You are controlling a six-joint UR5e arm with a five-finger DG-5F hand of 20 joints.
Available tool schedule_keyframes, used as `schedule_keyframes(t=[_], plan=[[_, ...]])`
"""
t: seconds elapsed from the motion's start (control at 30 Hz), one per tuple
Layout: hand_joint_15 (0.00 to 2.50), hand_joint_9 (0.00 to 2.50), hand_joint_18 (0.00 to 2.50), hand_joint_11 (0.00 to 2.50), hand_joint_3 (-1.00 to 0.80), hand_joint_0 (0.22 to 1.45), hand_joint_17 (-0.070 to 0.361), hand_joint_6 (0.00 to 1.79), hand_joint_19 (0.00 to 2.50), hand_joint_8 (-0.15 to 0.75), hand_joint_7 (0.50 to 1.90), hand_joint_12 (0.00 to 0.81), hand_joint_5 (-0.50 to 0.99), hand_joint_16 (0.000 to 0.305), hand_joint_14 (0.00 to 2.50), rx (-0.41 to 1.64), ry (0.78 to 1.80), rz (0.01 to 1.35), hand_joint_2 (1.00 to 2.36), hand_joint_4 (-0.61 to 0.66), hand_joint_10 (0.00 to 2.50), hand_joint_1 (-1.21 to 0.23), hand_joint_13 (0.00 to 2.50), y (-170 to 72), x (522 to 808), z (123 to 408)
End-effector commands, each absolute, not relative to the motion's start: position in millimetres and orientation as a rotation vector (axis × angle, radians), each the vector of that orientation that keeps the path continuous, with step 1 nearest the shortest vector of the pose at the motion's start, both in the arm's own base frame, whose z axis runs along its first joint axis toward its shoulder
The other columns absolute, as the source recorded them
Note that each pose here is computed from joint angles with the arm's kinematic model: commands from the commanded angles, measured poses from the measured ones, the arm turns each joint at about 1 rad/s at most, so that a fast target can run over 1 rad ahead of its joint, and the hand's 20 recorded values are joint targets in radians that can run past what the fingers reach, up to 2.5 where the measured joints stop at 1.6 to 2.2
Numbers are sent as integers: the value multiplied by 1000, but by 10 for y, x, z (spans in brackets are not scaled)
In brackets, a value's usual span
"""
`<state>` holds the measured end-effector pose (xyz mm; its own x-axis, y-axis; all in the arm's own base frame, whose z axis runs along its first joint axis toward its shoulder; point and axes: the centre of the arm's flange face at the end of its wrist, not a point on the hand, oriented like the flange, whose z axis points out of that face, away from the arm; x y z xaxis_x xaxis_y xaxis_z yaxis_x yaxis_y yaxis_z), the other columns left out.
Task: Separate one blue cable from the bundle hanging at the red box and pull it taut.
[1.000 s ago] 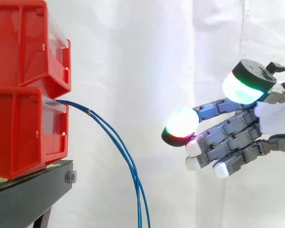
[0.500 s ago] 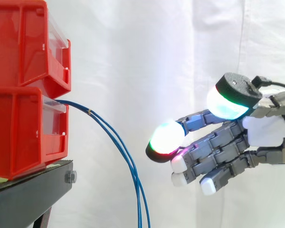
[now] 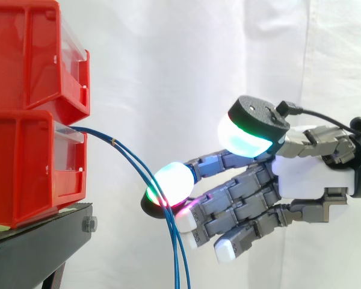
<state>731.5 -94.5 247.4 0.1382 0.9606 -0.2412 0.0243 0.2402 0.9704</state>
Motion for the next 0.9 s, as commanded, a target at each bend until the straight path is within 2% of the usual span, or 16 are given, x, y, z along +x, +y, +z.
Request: schedule_keyframes(t=[0.0, 0.2, 0.37, 0.47, 0.57, 0.6, 0.63, 0.87], plan=[[268, 614, 792, 375, -500, 510, 76, 502, 248, 336, 837, 300, -210, 34, 8, 1091, 1221, 940, 1000, 274, 11, -708, 676, -944, 7370, 2480], [280, 623, 794, 378, -500, 513, 76, 502, 259, 338, 839, 301, -207, 34, 9, 1101, 1217, 978, 1000, 272, 9, -687, 686, -934, 7394, 2533], [282, 627, 795, 391, -500, 512, 77, 502, 268, 338, 840, 301, -206, 34, 9, 1108, 1233, 989, 1000, 273, 9, -679, 692, -943, 7482, 2236], [292, 630, 796, 384, -500, 512, 77, 502, 275, 340, 843, 301, -204, 34, 9, 1108, 1222, 1017, 1000, 275, 9, -676, 696, -927, 7551, 2160], [294, 633, 796, 391, -500, 516, 77, 502, 280, 337, 844, 304, -202, 34, 9, 1099, 1210, 1036, 1000, 276, 9, -651, 699, -917, 7580, 2189], [302, 643, 794, 397, -500, 521, 78, 502, 296, 337, 842, 304, -198, 35, 11, 1102, 1206, 1036, 1000, 270, 9, -571, 706, -919, 7593, 2172], [307, 646, 796, 391, -500, 524, 80, 502, 299, 337, 842, 303, -196, 35, 10, 1099, 1205, 1040, 1000, 272, 9, -561, 707, -915, 7601, 2170], [320, 658, 795, 398, -500, 528, 82, 502, 310, 342, 847, 311, -190, 36, 10, 1091, 1207, 1097, 1000, 278, 10, -554, 724, -815, 7630, 2155]])
